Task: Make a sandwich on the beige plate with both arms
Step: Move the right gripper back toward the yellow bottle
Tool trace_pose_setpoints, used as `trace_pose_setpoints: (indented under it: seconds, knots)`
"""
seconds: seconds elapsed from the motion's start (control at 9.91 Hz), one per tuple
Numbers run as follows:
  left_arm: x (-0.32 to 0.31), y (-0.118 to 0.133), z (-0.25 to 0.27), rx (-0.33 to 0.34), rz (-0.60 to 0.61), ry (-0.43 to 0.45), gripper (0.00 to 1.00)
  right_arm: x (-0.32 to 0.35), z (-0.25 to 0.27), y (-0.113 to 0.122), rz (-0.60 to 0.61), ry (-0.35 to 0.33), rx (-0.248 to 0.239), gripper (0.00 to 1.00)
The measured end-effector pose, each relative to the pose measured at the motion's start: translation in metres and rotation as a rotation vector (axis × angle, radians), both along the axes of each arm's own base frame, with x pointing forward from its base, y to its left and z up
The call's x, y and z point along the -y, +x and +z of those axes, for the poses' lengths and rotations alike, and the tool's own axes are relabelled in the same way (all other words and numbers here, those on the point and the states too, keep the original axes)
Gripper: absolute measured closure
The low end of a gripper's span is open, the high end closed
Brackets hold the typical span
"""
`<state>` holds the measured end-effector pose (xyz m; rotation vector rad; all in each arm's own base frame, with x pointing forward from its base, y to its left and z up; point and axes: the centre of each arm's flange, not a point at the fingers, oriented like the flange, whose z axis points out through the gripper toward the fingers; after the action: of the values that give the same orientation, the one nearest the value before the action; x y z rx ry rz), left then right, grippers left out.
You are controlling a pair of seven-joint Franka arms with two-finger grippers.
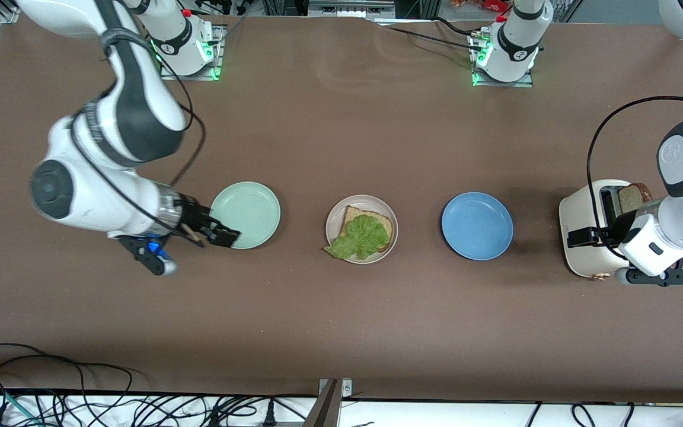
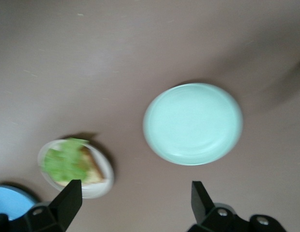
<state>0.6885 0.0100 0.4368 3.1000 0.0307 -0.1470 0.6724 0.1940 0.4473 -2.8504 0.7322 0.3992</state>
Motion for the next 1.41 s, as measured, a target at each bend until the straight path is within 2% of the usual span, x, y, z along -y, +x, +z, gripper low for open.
trace_pose_setpoints:
  seconds: [0.1,0.2,0.4,0.5,0.61,0.81,0.91,1.21,1.41]
  knots:
    - [0.0,0.0,0.0,0.0,0.0,0.0,0.0,0.036,0.004,-0.003,0.089,-0.01,-0.03,0.0]
    - [0.0,0.0,0.0,-0.001,0.0,0.0,0.0,0.07,0.01,-0.003,0.167,-0.009,-0.034,0.0]
    - [0.0,0.0,-0.001,-0.001,0.0,0.0,0.0,0.128,0.024,-0.003,0.299,0.006,0.005,0.0]
    - [0.0,0.0,-0.001,-0.002,0.0,0.0,0.0,0.151,0.026,-0.003,0.354,0.036,0.024,0.0]
    - [0.0,0.0,-0.001,-0.002,0.0,0.0,0.0,0.173,0.021,-0.003,0.385,0.108,0.043,0.0]
    - [0.0,0.0,-0.001,-0.002,0.0,0.0,0.0,0.242,-0.004,-0.008,0.385,0.333,0.115,0.0]
    - [0.0,0.0,-0.001,-0.003,0.001,0.0,0.0,0.282,-0.021,-0.015,0.392,0.421,0.16,0.0]
    - [0.0,0.0,-0.001,-0.003,0.0,0.0,0.0,0.334,-0.078,-0.027,0.544,0.656,0.325,0.01]
    - [0.0,0.0,-0.001,-0.003,0.0,0.0,0.0,0.35,-0.108,-0.031,0.671,0.759,0.447,0.02]
